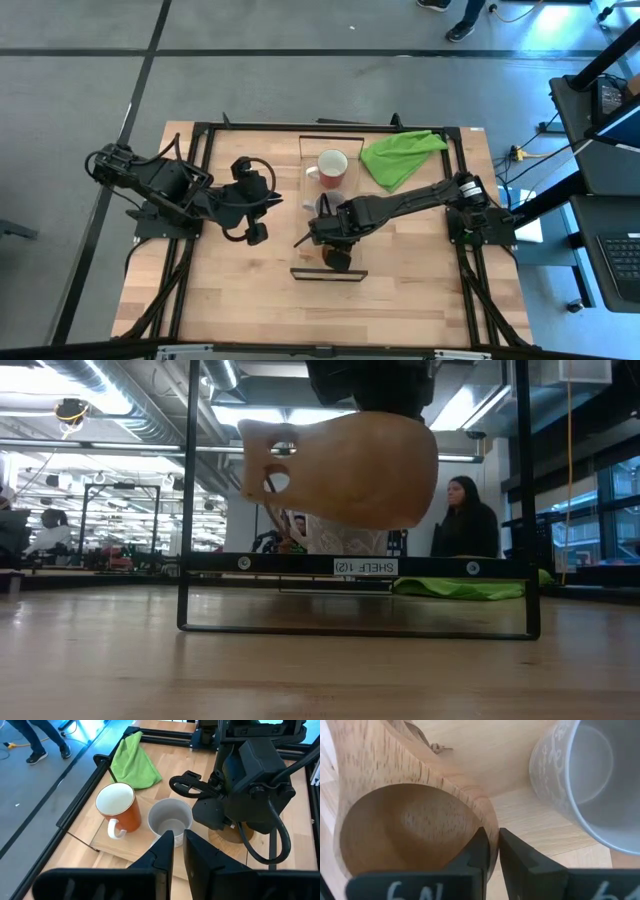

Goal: Stack small to large cups/mugs on shelf
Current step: Put the brown mug on the shelf

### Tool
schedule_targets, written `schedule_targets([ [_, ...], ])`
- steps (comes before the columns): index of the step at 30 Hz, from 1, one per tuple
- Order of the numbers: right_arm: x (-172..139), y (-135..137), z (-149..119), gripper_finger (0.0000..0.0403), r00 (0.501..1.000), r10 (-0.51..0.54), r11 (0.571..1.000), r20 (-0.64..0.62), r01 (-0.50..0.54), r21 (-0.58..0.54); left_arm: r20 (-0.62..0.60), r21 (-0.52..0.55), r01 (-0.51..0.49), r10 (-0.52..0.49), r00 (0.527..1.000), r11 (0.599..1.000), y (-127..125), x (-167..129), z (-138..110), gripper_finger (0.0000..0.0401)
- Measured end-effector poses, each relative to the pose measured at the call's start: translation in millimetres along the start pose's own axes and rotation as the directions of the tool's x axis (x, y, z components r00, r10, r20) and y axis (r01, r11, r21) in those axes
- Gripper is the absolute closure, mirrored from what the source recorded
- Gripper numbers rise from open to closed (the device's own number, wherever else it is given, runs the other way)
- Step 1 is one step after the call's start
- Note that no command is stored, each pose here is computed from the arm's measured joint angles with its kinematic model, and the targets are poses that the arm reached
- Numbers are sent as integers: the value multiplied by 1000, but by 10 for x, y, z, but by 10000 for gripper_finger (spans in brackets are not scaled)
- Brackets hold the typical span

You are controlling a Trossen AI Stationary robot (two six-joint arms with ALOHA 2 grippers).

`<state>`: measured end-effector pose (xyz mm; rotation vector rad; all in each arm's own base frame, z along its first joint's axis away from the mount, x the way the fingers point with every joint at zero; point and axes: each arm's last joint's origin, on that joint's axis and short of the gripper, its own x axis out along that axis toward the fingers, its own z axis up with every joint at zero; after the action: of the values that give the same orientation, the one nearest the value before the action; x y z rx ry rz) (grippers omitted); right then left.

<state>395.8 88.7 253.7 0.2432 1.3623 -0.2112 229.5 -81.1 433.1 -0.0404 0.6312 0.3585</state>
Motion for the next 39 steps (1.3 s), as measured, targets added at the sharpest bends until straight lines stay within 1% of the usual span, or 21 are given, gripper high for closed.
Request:
schedule_targets([
  [7, 2, 1, 5, 362, 1000, 2, 1000, 4, -2, 1, 0, 0, 0, 0, 1000, 1000, 0, 0, 0, 366],
  [14, -22, 52, 99, 362, 994, 52, 999, 99, -52, 6, 0, 0, 0, 0, 1000, 1000, -1, 1, 0, 366],
  [19, -28, 66, 135, 362, 988, 67, 998, 137, -69, 10, 0, -1, 0, 0, 1000, 1000, 0, 2, 0, 366],
  [23, 1, 7, 98, 362, 996, 44, 998, 81, -48, 41, -1, -5, -1, 1, 1000, 1000, -1, 3, -1, 366],
  [25, 18, -31, 42, 362, 1000, 10, 999, 22, -11, 43, 0, -5, 0, 0, 1000, 1000, -1, 3, 0, 366],
  [27, 20, -49, 16, 362, 1000, -6, 999, -7, 6, 40, 1, -6, -2, 3, 1000, 1000, 0, 4, 0, 366],
  [34, 19, -36, -8, 362, 998, 35, 999, -47, -33, 41, 7, -6, -15, 15, 1000, 1000, 4, 4, 2, 366],
  [39, 18, -44, -16, 362, 998, 32, 999, -57, -29, 45, 8, -7, -16, 16, 1000, 1000, 3, 3, 2, 366],
])
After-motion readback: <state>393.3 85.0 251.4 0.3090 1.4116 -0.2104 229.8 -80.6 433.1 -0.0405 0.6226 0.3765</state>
